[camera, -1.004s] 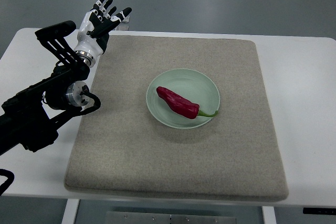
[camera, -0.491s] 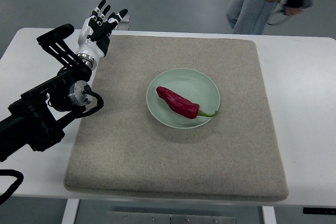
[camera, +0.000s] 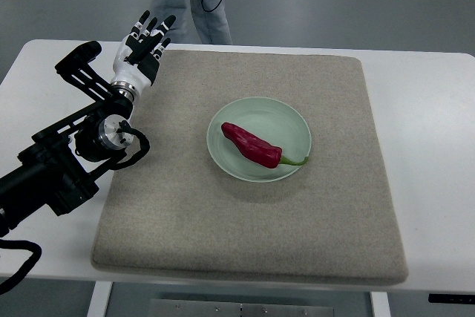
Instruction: Place red pepper on plate with left hand
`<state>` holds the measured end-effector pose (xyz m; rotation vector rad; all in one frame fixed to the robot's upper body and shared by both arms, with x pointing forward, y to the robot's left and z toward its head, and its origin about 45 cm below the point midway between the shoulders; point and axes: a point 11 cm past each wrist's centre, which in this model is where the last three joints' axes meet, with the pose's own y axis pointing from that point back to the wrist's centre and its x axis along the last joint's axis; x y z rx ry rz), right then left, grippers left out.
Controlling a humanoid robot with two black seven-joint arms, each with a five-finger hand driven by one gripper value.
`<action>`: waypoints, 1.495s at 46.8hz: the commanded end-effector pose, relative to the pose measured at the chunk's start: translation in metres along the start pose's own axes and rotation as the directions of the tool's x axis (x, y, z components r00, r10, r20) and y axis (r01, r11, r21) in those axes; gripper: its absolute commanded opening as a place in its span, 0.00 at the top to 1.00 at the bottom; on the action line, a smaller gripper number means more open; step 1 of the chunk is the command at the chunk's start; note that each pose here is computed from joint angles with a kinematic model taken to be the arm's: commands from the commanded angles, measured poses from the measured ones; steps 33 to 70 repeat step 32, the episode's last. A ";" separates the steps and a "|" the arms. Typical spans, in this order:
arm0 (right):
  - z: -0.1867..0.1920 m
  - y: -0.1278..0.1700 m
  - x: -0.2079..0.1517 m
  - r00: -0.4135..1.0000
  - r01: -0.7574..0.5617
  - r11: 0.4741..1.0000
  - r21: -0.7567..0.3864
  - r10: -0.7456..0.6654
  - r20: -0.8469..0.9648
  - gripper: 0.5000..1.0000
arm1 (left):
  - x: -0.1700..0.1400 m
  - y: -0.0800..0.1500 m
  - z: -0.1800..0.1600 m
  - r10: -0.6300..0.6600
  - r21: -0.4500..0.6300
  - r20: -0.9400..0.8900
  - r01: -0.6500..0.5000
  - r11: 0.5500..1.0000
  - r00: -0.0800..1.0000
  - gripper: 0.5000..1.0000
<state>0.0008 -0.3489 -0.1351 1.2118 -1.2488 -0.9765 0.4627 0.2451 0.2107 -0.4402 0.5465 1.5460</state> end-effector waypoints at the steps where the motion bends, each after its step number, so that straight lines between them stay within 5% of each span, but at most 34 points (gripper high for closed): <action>1: 0.000 0.000 0.000 1.000 0.000 1.000 0.000 0.000 0.000 0.14 | 0.000 0.000 0.001 0.000 -0.002 0.000 0.000 1.000 1.000 0.00; 70: -0.001 0.000 -0.006 1.000 0.025 1.000 0.003 -0.025 -0.006 0.14 | 0.004 0.000 0.004 0.004 -0.007 0.004 -0.004 1.000 1.000 0.00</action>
